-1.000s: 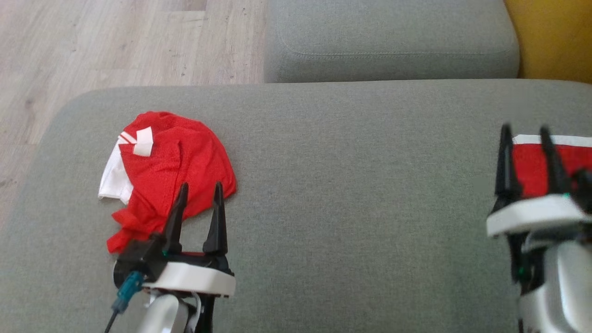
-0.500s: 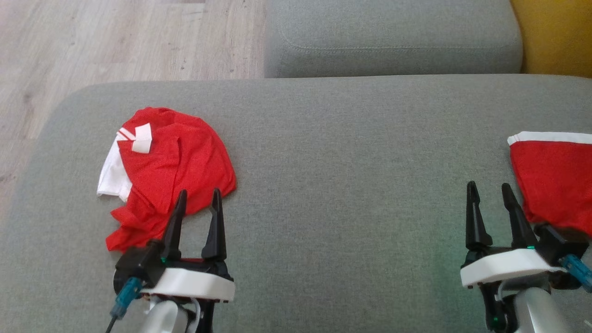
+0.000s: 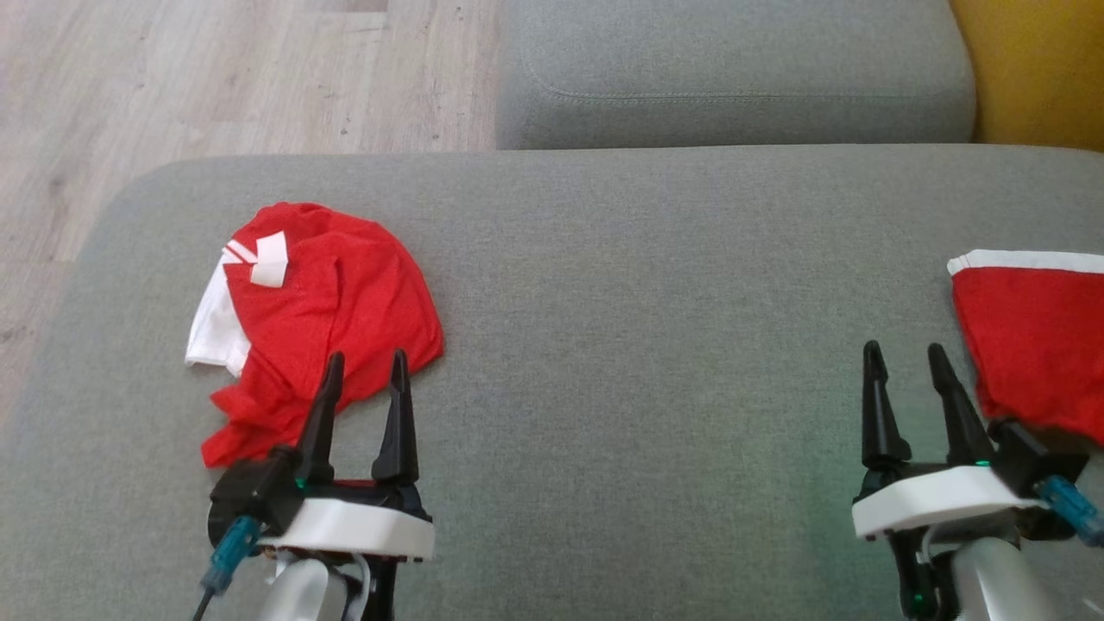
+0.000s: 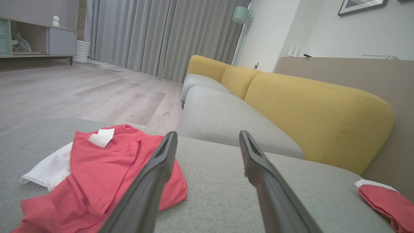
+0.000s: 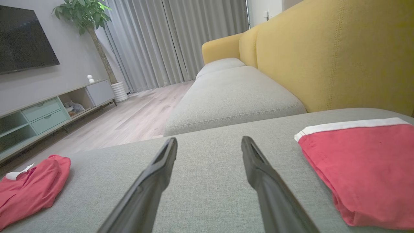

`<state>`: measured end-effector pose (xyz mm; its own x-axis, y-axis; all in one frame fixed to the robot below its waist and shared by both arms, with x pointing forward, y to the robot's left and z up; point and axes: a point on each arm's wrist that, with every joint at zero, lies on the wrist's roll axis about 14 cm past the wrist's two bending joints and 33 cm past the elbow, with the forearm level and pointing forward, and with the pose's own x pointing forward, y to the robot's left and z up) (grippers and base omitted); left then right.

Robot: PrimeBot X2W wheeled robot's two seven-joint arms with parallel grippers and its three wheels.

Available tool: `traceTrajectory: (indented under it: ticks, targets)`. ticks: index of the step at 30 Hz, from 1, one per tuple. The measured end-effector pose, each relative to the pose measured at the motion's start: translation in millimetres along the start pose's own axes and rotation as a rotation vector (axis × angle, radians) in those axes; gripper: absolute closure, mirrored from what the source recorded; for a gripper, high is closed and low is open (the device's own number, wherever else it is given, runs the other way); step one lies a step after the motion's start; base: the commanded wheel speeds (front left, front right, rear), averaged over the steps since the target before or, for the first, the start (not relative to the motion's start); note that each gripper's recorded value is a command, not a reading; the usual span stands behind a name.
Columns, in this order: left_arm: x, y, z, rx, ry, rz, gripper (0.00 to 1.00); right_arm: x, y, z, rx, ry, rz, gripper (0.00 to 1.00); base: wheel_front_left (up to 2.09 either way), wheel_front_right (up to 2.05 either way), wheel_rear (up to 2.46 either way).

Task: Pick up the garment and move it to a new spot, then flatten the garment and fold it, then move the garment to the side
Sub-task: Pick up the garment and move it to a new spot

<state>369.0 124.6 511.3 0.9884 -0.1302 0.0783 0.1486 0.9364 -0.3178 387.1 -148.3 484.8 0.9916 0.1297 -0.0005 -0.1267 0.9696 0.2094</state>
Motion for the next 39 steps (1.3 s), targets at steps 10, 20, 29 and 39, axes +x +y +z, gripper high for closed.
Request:
traceTrajectory:
  ticks: [10, 20, 29, 39]
  targets:
    - [-11.5, 21.3, 7.9, 0.007, -0.023, 0.070, 0.00, 10.7, 42.0, -5.5, 0.013, 0.011, 0.124, 0.00, 0.00, 0.00, 0.00]
    - [-47.2, 67.0, 24.9, 0.031, -0.071, 0.227, 0.00, 22.1, 115.6, -16.9, 0.030, 0.045, 0.336, 0.00, 0.00, 0.00, 0.00]
    - [-79.8, 95.2, 40.2, 0.050, -0.119, 0.334, 0.00, 12.0, 163.9, -30.8, 0.052, 0.098, 0.476, 0.00, 0.00, 0.00, 0.00]
    - [-93.4, 104.7, 42.4, 0.057, -0.124, 0.370, 0.00, 7.0, 177.8, -36.9, 0.062, 0.121, 0.517, 0.00, 0.00, 0.00, 0.00]
